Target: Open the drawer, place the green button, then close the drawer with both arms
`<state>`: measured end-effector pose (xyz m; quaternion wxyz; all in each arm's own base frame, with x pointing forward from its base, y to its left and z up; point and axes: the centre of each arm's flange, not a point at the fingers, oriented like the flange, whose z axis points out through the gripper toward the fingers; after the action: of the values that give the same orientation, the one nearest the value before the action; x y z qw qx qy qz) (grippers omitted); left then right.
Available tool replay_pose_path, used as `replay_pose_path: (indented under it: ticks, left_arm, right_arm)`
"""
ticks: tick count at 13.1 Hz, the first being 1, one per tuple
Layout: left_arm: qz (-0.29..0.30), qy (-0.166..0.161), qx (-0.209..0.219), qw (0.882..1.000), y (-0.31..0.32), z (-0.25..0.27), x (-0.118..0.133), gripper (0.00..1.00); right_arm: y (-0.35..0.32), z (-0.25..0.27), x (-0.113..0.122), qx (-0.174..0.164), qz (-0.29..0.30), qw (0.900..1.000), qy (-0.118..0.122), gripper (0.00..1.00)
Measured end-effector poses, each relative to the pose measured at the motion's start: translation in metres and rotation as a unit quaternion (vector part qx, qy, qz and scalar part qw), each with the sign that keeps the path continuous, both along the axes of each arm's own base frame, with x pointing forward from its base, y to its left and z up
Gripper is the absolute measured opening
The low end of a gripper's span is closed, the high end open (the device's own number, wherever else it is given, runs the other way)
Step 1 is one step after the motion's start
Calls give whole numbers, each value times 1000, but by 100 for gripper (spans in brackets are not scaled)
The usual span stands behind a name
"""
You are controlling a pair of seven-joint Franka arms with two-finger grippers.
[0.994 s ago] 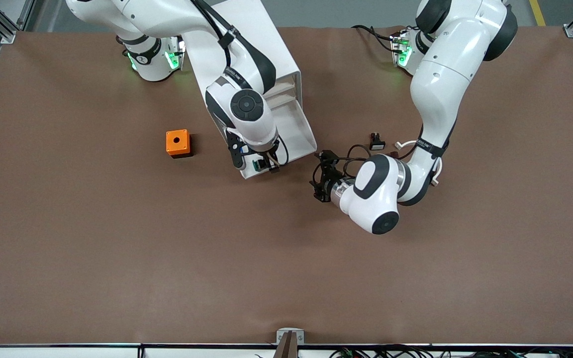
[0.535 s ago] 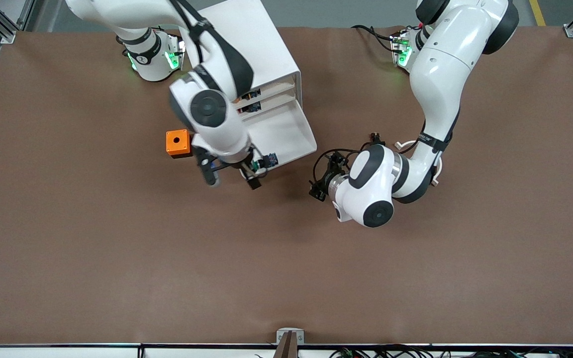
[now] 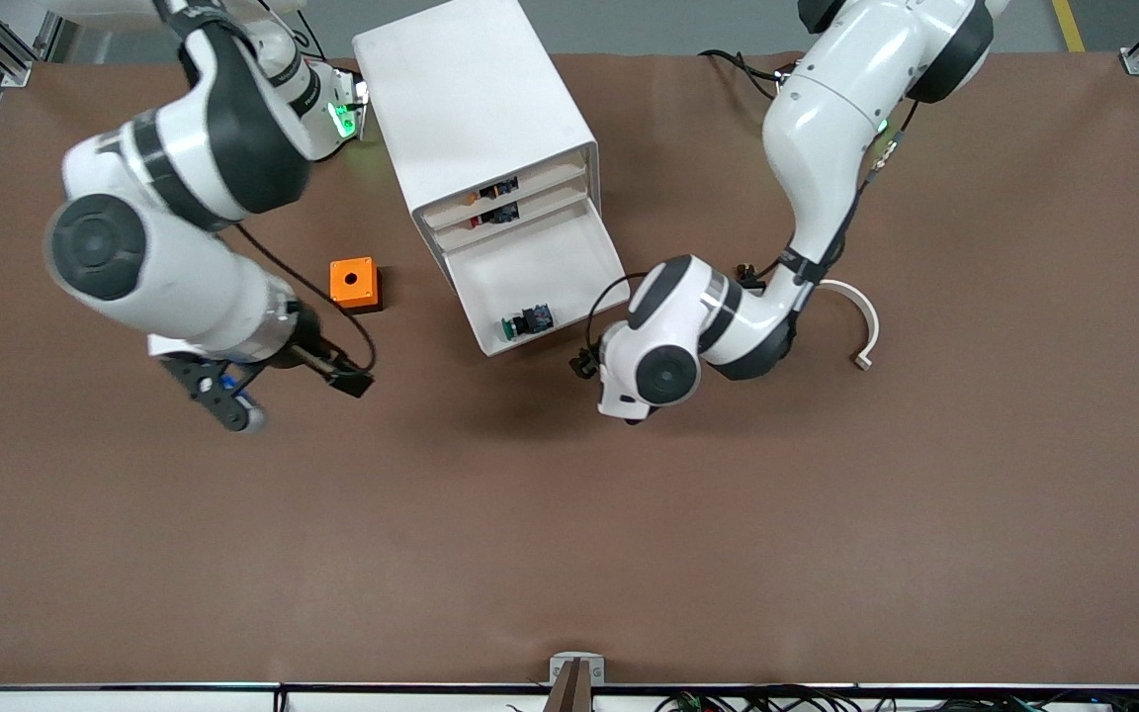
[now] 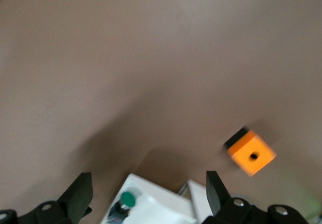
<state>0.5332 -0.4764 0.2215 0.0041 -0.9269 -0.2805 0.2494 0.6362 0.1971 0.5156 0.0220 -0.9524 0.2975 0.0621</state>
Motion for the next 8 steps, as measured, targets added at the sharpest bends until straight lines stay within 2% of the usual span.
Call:
replay_pose_path:
  ticks: [2, 3, 5, 6, 8]
  left_arm:
    - [-25, -3, -1, 1000, -24, -4, -22, 100]
    - [-37, -4, -2, 999, -36, -4, -34, 100]
    - [-61, -3, -2, 998, -60, -4, -59, 100]
    - [-69, -1, -2, 998, -70, -4, -72, 100]
    - [-74, 10, -3, 997, -87, -3, -94, 100]
  right_arm:
    - [-60, 28, 4, -2, 84, 996, -19, 100]
    - [-87, 44, 0, -1, 132, 991, -26, 100]
    - [-137, 70, -11, 6, 226, 973, -41, 100]
    - [-156, 79, -17, 8, 257, 965, -44, 100]
    - [-180, 90, -26, 2, 285, 957, -50, 100]
